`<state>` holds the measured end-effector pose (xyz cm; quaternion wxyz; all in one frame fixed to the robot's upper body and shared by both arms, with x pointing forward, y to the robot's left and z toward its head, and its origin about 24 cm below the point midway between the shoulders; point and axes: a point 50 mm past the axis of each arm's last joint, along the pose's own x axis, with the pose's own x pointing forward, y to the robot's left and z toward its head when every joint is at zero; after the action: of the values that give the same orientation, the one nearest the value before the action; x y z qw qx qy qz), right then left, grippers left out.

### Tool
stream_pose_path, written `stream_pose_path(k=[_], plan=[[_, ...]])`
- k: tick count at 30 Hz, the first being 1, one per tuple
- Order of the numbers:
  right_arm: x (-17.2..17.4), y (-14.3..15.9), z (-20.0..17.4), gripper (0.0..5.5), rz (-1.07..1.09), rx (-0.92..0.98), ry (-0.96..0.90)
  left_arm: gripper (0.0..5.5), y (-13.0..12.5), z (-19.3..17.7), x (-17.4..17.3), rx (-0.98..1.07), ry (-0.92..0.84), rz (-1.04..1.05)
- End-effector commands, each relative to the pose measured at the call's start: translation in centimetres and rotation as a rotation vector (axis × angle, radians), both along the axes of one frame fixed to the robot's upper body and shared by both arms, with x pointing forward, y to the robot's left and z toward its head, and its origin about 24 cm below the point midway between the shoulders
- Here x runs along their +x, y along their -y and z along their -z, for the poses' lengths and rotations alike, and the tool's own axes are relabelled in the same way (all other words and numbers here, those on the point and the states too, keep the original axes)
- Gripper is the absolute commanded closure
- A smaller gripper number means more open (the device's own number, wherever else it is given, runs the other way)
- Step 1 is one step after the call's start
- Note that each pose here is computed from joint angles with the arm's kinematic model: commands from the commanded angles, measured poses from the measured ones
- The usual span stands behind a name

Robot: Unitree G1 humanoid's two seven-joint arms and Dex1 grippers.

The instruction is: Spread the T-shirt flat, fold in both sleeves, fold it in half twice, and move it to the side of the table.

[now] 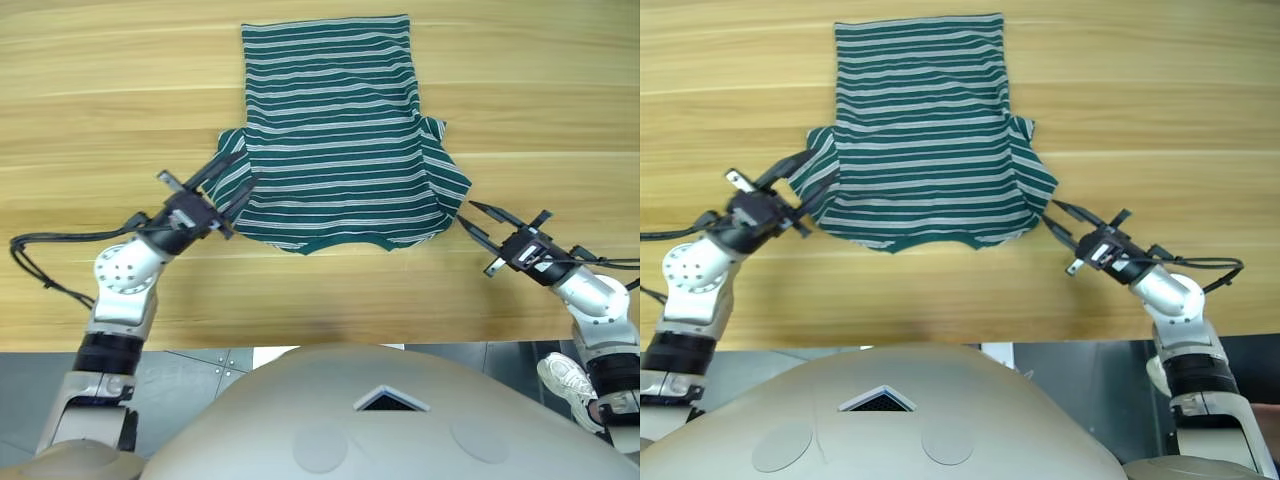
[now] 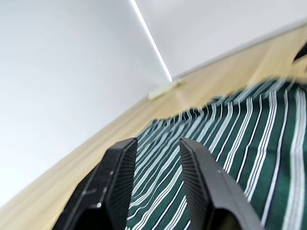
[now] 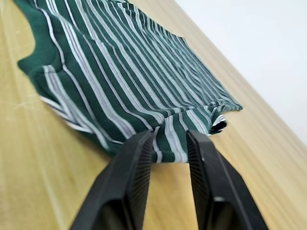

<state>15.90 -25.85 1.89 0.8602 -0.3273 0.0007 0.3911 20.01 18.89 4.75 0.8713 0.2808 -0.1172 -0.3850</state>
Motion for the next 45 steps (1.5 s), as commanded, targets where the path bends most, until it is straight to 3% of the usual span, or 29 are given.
stream_pose_path(k=[1, 6, 16, 23, 30, 38, 45], plan=[[0.5, -1.4, 1.5, 4.22, -0.023, -0.061, -0.015, 3.87, 5.4, 4.0, 2.6, 0.396, 0.064, 0.108], [0.2, -0.4, 1.0, 4.22, 0.0, -0.099, -0.013, 3.87, 6.7, 8.1, 1.5, 0.56, 0.001, 0.205], [-1.5, 3.3, -0.8, 4.22, 0.065, -0.105, -0.039, 3.87, 3.6, 10.9, -0.9, 0.667, -0.107, 0.198], [1.3, -0.6, 3.3, 4.22, -0.046, -0.23, -0.118, 3.87, 4.0, 11.1, -2.1, 0.652, -0.112, 0.226], [3.8, -2.6, 3.9, 4.22, -0.11, -0.234, -0.092, 3.87, 4.0, 10.8, -2.1, 0.645, -0.101, 0.21], [11.6, -0.8, 0.8, 4.22, 0.283, -0.148, 0.163, 3.87, 3.2, 11.6, -2.7, 0.653, -0.149, 0.187], [13.7, -2.1, -0.7, 4.22, 0.397, 0.106, 0.252, 3.87, 2.9, 12.0, -3.1, 0.648, -0.169, 0.176]])
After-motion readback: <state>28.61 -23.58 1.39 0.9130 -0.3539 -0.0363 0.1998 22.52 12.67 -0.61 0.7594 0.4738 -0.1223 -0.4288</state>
